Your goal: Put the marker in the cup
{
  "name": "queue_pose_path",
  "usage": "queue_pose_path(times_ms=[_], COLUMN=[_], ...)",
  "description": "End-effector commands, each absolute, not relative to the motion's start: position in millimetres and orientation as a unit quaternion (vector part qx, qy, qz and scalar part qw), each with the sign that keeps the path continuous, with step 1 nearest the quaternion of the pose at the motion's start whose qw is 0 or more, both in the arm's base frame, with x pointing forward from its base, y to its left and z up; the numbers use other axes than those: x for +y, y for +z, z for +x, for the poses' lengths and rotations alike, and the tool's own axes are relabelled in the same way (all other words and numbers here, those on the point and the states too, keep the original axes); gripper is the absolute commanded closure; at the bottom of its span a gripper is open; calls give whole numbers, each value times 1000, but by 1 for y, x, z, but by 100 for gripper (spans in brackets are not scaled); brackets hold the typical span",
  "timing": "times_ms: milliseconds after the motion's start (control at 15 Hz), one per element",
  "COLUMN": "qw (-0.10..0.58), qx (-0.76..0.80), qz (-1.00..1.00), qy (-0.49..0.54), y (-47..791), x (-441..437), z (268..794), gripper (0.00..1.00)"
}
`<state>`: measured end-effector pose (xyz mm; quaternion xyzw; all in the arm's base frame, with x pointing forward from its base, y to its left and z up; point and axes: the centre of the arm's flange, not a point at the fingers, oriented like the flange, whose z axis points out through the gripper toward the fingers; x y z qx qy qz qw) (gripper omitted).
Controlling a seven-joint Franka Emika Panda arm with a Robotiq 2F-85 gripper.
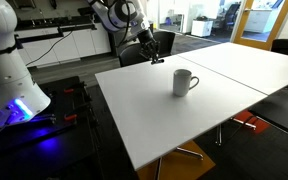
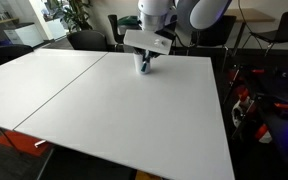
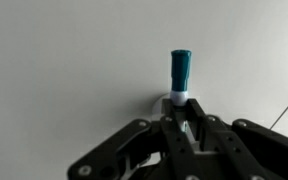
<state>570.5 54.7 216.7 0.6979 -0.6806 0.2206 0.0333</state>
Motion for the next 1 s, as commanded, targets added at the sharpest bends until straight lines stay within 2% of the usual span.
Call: queue_pose_path(times_ms=[0, 933], qw=[60, 155], qx=[-696, -697], qz=[679, 656], qy=[227, 245], y=[247, 279], x=[48, -10], z=[560, 605], gripper=[95, 95])
